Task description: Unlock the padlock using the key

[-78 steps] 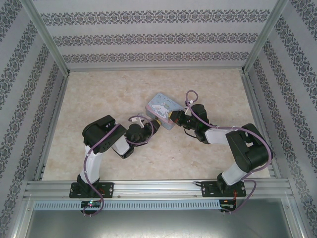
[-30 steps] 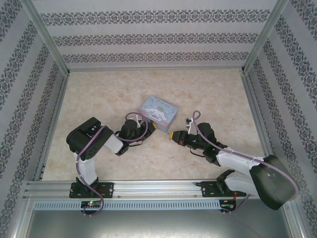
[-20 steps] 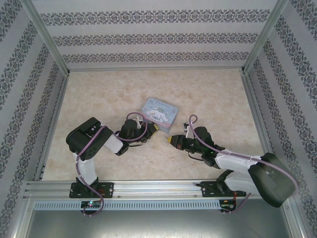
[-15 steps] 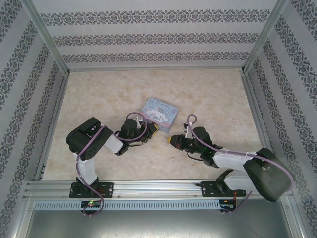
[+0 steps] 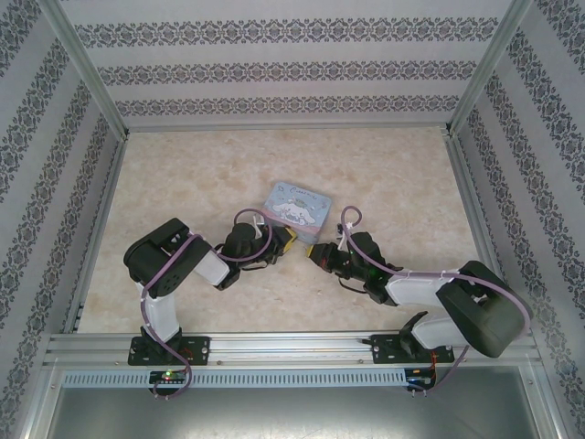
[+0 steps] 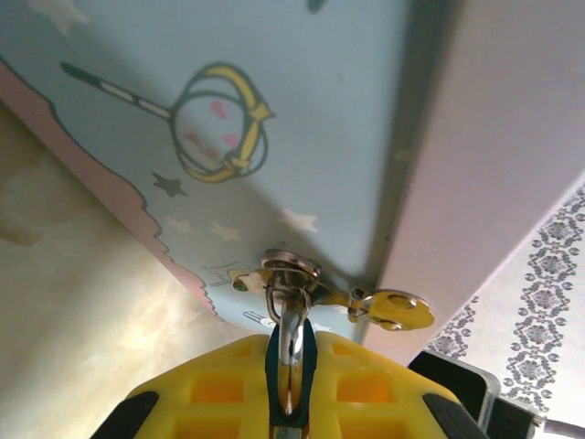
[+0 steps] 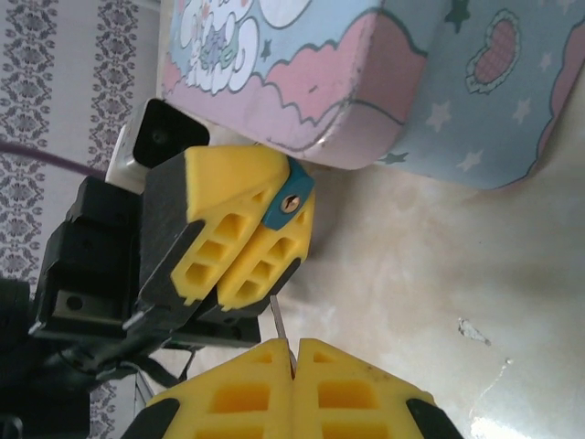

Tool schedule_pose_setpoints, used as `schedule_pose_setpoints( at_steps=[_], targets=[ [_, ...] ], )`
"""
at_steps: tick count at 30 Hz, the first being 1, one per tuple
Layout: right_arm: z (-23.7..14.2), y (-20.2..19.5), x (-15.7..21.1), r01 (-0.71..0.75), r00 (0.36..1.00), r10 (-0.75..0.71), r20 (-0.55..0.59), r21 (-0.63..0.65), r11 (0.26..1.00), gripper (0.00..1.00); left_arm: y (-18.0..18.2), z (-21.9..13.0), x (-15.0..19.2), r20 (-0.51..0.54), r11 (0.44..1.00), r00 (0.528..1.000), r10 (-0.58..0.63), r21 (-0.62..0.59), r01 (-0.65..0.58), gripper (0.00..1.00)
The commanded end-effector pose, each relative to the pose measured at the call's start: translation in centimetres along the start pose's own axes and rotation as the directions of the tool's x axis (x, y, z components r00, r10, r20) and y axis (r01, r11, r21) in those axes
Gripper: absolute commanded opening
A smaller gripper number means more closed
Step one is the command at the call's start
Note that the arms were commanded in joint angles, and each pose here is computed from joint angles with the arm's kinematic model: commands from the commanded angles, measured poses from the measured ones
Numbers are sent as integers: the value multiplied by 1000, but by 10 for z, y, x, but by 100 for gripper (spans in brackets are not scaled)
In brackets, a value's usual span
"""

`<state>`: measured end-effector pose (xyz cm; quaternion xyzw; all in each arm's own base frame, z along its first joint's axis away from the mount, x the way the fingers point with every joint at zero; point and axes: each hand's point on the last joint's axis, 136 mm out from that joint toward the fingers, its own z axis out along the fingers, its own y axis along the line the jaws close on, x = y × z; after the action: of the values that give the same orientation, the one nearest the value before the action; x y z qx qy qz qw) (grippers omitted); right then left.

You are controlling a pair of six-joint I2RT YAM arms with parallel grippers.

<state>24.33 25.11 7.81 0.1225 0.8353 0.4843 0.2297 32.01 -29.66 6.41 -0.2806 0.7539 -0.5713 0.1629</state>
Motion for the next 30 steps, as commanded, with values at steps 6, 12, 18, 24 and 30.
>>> schedule_pose_setpoints(
  at_steps=[6,12,18,24,30],
  targets=[
    [9,16,-14,-31,998,33,59,-41,999,0,-42,-2,8,18,988,1000,-20,151,17,0],
    [14,15,-17,-46,997,48,65,-34,998,0,-42,1,12,12,987,999,-30,160,28,0],
    [18,12,-18,-58,996,60,71,-28,998,0,-42,2,15,8,986,999,-32,163,30,0],
    [18,10,-19,-70,995,72,73,-23,997,0,-40,3,15,7,987,999,-33,160,31,0],
    [18,10,-21,-73,994,75,75,-25,997,0,-38,4,15,5,987,999,-33,155,32,0]
  ],
)
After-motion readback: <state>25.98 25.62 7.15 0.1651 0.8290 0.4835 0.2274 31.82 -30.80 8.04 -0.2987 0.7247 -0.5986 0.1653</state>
